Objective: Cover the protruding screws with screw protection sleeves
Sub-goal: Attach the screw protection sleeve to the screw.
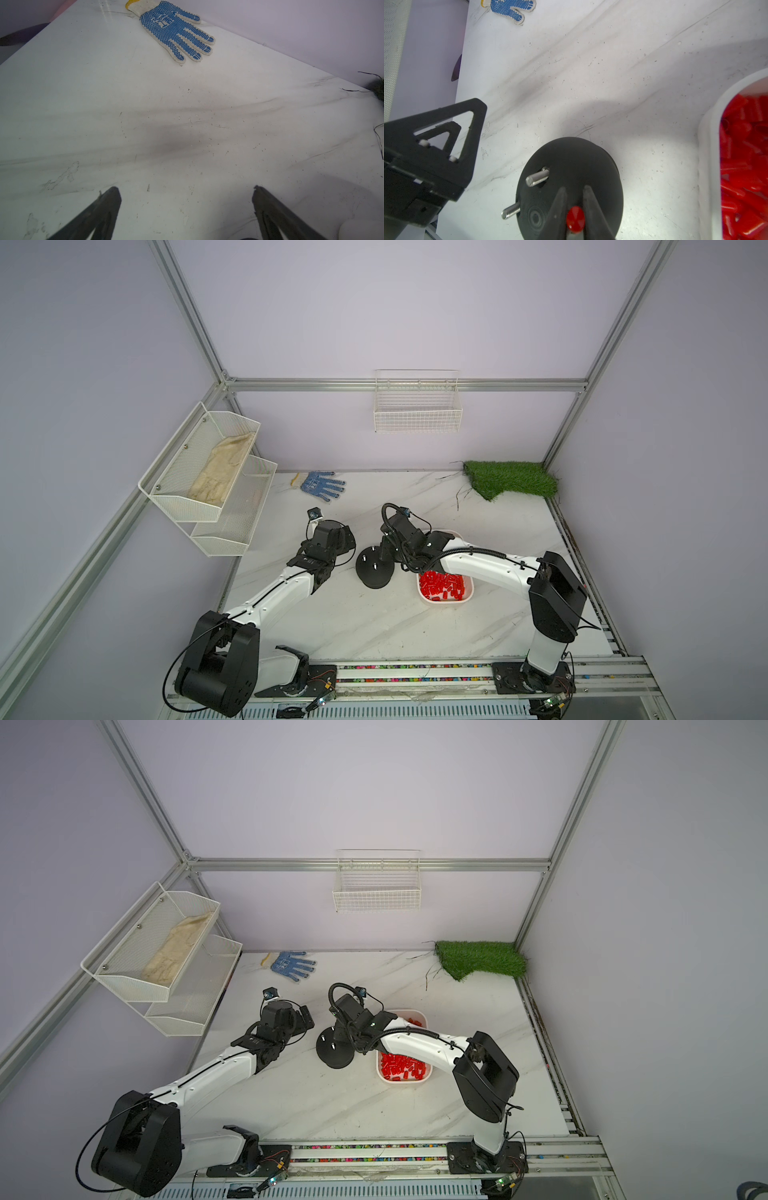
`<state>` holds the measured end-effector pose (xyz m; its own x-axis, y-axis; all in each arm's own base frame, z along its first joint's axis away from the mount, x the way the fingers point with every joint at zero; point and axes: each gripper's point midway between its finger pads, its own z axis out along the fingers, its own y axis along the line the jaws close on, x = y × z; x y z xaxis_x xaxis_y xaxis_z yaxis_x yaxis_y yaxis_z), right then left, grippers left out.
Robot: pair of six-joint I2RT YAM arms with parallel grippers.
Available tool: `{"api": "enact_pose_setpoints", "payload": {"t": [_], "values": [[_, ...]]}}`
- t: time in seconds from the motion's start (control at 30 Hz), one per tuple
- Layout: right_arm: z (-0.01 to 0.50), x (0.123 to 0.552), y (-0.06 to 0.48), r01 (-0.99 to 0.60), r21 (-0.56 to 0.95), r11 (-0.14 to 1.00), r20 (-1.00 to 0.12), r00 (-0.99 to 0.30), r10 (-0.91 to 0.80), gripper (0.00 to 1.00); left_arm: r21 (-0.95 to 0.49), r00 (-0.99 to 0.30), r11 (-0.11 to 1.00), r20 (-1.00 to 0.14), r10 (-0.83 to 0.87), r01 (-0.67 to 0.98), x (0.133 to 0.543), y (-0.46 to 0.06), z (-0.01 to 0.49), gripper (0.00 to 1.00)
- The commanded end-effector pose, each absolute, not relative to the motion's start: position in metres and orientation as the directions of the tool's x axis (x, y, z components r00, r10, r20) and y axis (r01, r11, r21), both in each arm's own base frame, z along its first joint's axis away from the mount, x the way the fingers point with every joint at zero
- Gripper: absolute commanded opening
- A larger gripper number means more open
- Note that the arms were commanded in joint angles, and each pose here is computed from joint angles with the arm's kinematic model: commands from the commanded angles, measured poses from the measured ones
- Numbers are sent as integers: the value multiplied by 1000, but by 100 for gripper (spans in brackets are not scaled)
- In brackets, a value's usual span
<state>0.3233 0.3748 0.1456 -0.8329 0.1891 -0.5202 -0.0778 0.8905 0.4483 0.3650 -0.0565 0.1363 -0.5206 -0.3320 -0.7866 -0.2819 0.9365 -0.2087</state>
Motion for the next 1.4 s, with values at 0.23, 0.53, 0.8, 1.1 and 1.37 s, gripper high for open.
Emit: {"api": "enact_pose_setpoints", "payload": {"t": [0.23,0.53,0.8,1.1,1.37], "values": [[175,326,380,-86,469,879,-559,-799,221,17,-247,-460,930,-815,-352,-273,374,-59,163,100],[174,323,378,-80,453,888,-561,-800,214,17,-247,-459,929,-815,-353,-276,373,-58,163,100],[178,320,379,-84,450,889,-572,-792,215,17,-252,-458,928,-814,-357,-276,373,-59,163,100],[178,314,378,-86,436,896,-569,-797,201,17,-251,-454,927,-816,-358,-279,372,-58,163,100],[169,311,377,-82,402,912,-568,-803,179,17,-254,-449,925,-817,-361,-281,371,-57,164,100]]}}
